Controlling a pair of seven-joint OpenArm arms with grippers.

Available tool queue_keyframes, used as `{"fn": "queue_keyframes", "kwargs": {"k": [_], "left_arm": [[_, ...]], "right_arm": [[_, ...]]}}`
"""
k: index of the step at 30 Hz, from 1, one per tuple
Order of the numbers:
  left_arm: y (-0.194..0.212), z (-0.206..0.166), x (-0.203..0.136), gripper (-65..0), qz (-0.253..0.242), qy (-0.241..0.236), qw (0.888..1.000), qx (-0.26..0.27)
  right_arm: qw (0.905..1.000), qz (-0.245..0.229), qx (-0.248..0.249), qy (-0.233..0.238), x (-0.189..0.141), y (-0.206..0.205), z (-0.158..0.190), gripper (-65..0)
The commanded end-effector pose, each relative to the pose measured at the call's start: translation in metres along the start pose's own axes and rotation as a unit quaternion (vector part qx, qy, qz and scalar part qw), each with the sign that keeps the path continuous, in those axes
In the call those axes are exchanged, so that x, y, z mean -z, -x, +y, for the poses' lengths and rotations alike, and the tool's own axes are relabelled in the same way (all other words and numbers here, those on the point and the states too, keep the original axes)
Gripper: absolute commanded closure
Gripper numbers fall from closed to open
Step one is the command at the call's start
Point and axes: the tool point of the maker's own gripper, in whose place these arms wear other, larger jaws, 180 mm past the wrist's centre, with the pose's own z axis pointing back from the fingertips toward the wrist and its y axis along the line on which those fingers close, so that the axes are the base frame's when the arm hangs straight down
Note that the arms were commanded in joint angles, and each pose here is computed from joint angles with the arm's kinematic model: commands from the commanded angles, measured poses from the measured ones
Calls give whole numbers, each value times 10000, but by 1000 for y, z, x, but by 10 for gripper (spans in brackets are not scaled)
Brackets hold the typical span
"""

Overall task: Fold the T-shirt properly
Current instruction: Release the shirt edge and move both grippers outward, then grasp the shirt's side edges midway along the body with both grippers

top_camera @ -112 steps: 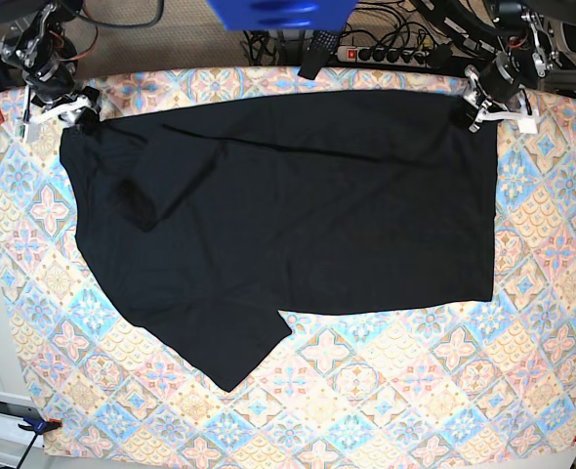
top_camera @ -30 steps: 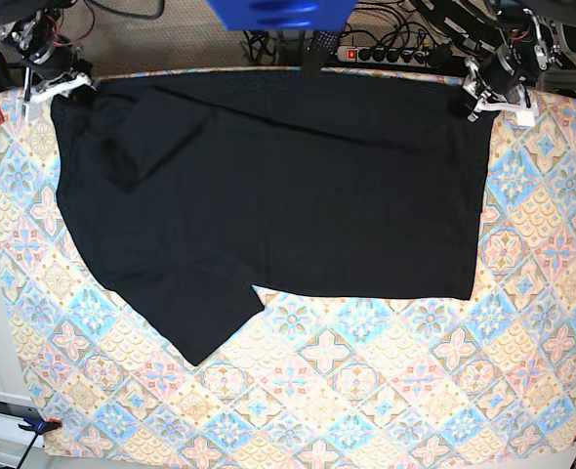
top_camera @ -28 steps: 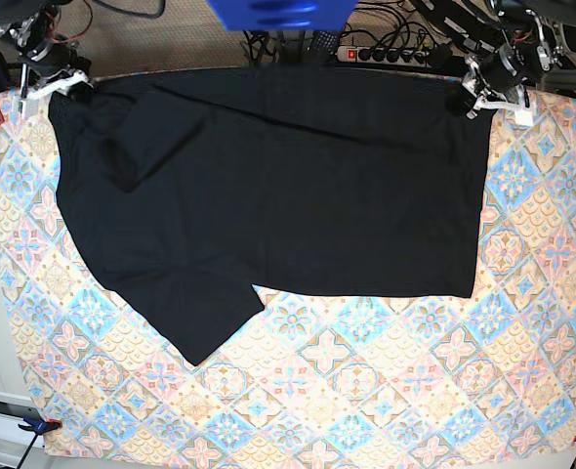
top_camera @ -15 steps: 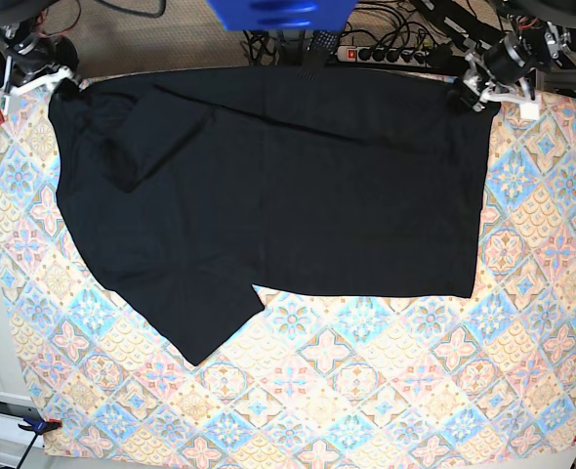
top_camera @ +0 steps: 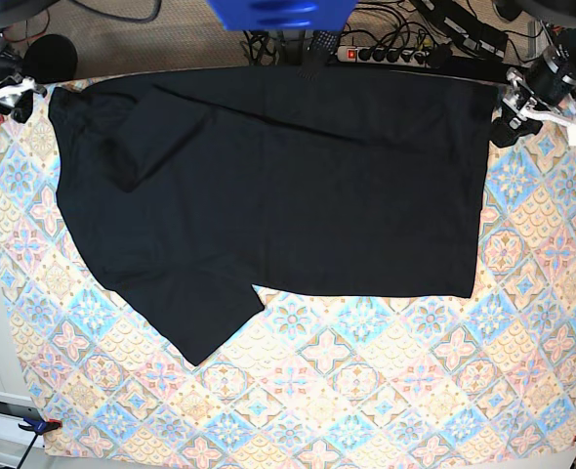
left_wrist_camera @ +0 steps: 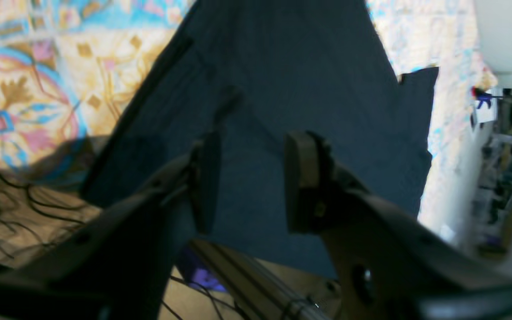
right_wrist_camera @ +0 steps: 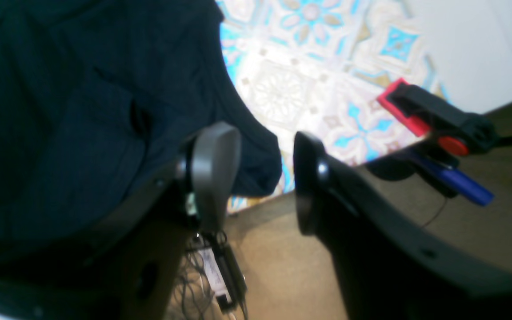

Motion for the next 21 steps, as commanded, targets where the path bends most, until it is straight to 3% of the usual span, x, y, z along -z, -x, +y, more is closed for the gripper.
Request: {"fn": "queue_keyframes", "kwargs": {"k": [1,7,14,17,21], "left_arm": [[-15,-6,-1,-241,-193,62,9997,144],[-57,-24,8,-241,-559,114,9963,641],[-97,-56,33,-241,-825,91,9866,1407],[-115,-58,56,-241,-800,7,9859,1468],[-137,-56,90,-241,-690,14,9909,1157]], "right_arm": [[9997,-210,-91,74,-7,-13,-6,-240],[9991,-388,-178,-17,1,-41,1,-241],[9947,-545,-626,-605,29,-81,47,-241],[9914,-479,-972,-736,42,-88,71,-241],[9858,-516,-1403,-759,56,-104,97,-241]]}}
